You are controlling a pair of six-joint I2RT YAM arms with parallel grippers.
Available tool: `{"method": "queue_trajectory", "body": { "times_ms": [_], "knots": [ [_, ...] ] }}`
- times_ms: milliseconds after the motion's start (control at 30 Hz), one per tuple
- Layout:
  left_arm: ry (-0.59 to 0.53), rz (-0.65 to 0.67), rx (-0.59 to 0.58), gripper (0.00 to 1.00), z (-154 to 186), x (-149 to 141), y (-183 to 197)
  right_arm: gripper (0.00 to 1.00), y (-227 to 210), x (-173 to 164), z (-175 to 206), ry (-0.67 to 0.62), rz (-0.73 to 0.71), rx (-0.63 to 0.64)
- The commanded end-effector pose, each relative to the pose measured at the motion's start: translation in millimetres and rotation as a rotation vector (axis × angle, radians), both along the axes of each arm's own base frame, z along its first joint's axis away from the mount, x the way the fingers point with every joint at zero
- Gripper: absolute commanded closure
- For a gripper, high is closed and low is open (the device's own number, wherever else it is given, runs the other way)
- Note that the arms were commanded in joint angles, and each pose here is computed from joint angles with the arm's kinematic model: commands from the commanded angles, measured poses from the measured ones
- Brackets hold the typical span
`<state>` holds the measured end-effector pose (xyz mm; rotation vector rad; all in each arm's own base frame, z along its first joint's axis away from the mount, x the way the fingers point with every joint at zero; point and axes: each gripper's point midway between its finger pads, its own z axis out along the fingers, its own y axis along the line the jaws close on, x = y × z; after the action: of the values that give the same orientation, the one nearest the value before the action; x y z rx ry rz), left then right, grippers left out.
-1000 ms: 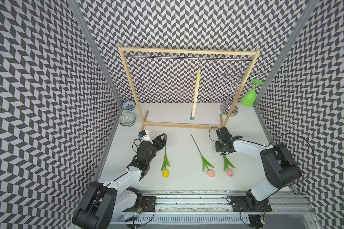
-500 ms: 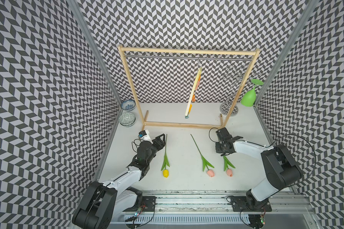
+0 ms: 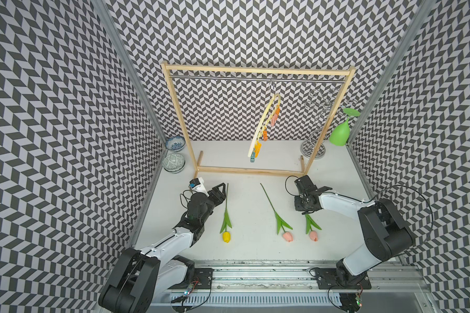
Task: Dry the flowers on a clothes hanger
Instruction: Pick up the flower at the center of the board.
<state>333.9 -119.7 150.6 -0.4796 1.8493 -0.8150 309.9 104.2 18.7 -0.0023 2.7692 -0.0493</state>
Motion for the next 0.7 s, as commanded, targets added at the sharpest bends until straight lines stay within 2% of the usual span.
{"method": "queue_trajectory", "body": {
  "times_ms": [0, 33, 100, 133, 267, 400, 533, 667],
  "knots": [
    [-0.025, -0.017, -0.003, 0.39, 7.4, 1.0, -3.9, 0.82, 0.1, -19.8, -16.5, 0.075, 0.012, -0.014],
    [-0.025, -0.017, -0.003, 0.39, 7.3, 1.0, -4.0, 0.85, 1.3, -20.5, -17.2, 0.076, 0.015, -0.015],
    [-0.028, -0.016, -0.004, 0.39, 8.3, 1.1, -3.7, 0.98, 2.6, -20.9, -16.6, 0.072, 0.018, -0.018],
    [-0.028, -0.015, -0.003, 0.39, 8.2, 1.2, -3.4, 1.0, 2.4, -20.3, -15.7, 0.068, 0.016, -0.022],
    [-0.03, -0.016, -0.005, 0.4, 9.0, 1.0, -3.6, 1.0, 6.2, -16.9, -5.5, 0.021, 0.023, -0.049],
    [-0.032, -0.016, -0.005, 0.4, 9.5, 0.9, -3.7, 1.0, 20.2, -5.9, 20.1, -0.09, 0.04, -0.041],
    [-0.03, -0.014, -0.001, 0.4, 8.5, 1.2, -3.3, 1.0, 28.2, 6.7, 53.5, -0.218, 0.033, 0.01],
    [-0.04, -0.01, 0.02, 0.38, 11.4, 3.2, -2.3, 1.0, 37.6, 11.5, 96.5, -0.371, 0.046, 0.128]
  ]
}}
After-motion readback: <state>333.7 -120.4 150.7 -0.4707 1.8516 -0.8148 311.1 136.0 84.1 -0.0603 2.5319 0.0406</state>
